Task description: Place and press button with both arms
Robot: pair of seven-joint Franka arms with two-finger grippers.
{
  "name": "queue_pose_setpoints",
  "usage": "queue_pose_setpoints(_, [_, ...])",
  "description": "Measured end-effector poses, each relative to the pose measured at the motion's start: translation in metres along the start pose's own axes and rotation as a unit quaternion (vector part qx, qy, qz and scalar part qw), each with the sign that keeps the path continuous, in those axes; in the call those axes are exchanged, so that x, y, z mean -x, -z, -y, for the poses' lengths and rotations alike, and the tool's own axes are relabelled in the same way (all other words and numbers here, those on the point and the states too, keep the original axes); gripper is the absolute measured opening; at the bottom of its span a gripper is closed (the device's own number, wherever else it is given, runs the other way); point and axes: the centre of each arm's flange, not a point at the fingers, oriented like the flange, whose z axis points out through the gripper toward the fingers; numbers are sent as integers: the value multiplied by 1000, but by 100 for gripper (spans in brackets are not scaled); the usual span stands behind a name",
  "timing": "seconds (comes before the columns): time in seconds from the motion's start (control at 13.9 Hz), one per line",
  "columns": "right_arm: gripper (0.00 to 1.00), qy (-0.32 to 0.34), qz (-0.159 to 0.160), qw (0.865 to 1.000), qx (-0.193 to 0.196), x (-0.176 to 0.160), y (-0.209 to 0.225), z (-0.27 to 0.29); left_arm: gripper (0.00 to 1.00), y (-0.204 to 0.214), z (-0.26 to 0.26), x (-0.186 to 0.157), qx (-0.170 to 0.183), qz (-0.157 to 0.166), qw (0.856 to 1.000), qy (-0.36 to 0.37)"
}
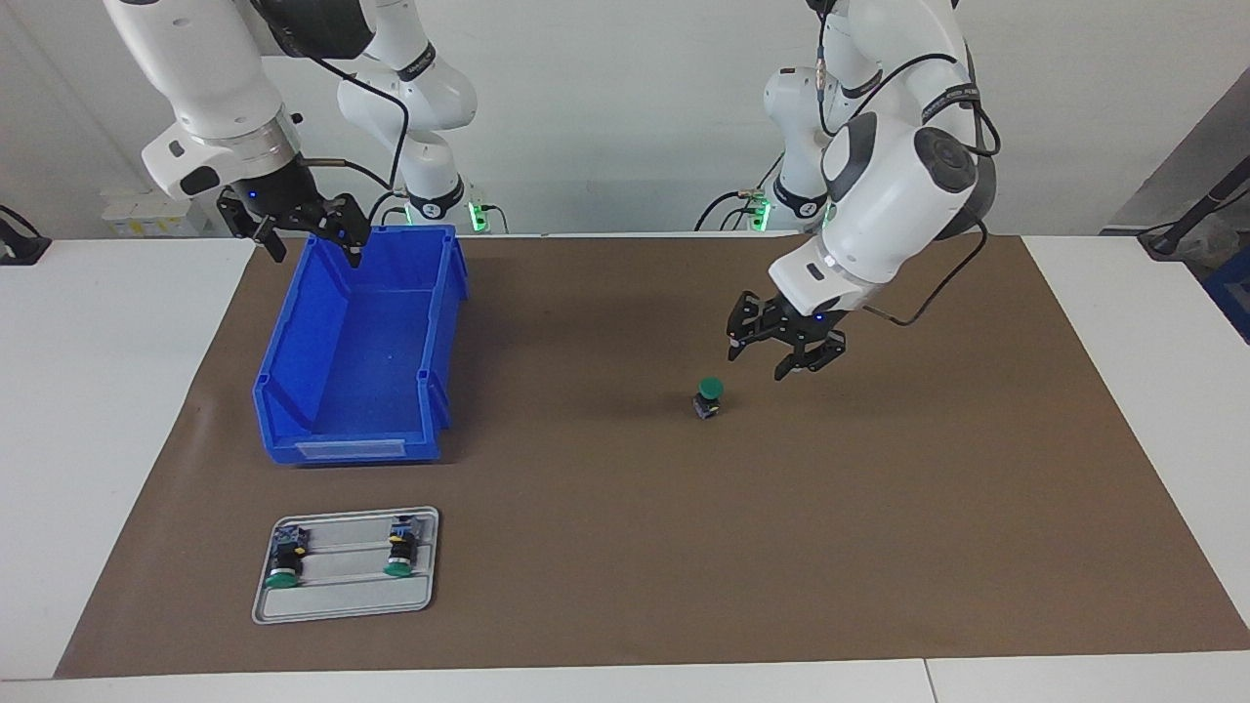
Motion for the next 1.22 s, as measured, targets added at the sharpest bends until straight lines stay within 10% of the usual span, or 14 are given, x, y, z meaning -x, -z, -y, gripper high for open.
queue_pose_setpoints(0.22, [100,0,0,1000,0,0,0,0,1,-22,-9,12,-2,-45,999,24])
queue_pose_setpoints(1.22, [100,3,-20,1000,-2,-3,4,3,1,-92,-39,35,-38,-11,999,25])
